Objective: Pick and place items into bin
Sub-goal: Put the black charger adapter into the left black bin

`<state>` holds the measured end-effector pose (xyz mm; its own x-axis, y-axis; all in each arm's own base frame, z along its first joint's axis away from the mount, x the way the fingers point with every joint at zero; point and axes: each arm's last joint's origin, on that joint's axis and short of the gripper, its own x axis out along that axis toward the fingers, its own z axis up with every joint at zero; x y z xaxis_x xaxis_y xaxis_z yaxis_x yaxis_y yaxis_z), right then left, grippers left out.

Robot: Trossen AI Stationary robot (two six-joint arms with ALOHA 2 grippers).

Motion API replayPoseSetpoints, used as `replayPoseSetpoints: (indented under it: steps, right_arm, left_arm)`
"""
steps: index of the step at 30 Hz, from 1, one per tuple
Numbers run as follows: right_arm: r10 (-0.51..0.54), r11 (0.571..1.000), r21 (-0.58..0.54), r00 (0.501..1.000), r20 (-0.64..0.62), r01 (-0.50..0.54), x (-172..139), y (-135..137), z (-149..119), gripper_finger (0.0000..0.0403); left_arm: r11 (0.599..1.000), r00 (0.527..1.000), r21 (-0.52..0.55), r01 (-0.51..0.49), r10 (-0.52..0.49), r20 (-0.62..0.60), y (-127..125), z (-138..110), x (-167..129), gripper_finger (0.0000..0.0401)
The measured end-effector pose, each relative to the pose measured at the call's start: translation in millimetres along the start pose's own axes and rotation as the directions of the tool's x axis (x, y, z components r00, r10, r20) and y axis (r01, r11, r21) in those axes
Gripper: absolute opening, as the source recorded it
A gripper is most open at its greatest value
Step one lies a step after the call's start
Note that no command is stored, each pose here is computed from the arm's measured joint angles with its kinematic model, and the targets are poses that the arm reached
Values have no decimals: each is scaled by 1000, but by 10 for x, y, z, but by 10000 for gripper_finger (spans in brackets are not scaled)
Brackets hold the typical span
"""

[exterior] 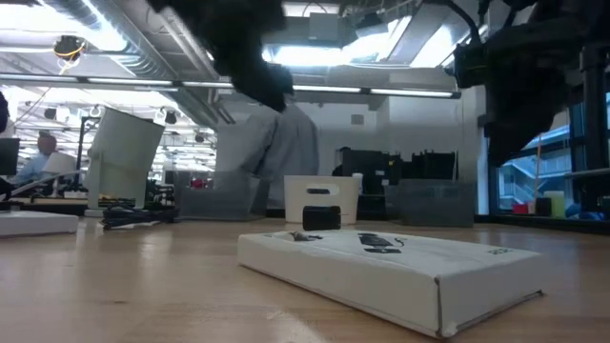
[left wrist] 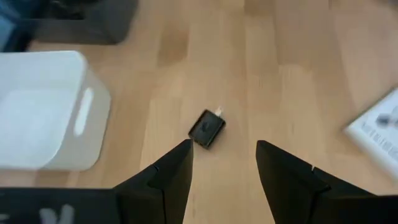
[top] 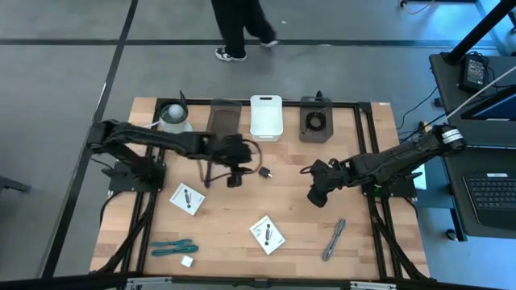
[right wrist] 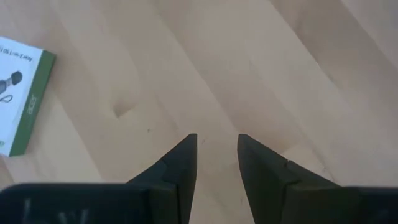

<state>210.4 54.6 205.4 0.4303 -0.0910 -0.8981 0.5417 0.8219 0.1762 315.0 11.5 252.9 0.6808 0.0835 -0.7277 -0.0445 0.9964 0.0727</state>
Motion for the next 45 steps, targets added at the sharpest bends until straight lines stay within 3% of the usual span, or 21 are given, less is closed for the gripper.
replayPoseSetpoints:
  steps: [6, 12, 17, 23, 31, 41, 45]
  right_arm:
    - [10, 1000, -26, 1000, -5, -10, -12, 36, -42, 119]
    - [19, 999, -42, 1000, -9, -19, -22, 67, -78, 119]
    - [23, 999, -31, 1000, -10, -24, -28, 82, -96, 119]
    - [29, 999, -30, 1000, -10, -29, -35, 98, -112, 119]
    - [23, 1000, -12, 1000, -4, -23, -36, 101, -115, 119]
    - [16, 1000, -14, 1000, 4, -16, -36, 97, -113, 119]
    - [13, 1000, -15, 1000, 8, -13, -36, 96, -112, 119]
  left_arm:
    - [989, 988, 139, 47, -26, -151, 39, 175, 416, 173]
    - [961, 960, 257, 97, -22, -280, 68, 307, 780, 201]
    - [951, 937, 280, 129, -24, -349, 127, 400, 1038, 232]
    - [932, 887, 278, 232, -86, -453, 123, 300, 1298, 240]
    - [925, 871, 289, 247, -82, -484, 103, 209, 1472, 233]
    - [928, 905, 304, 214, -71, -420, 77, 265, 1527, 230]
    - [926, 897, 302, 225, -75, -436, 69, 219, 1593, 229]
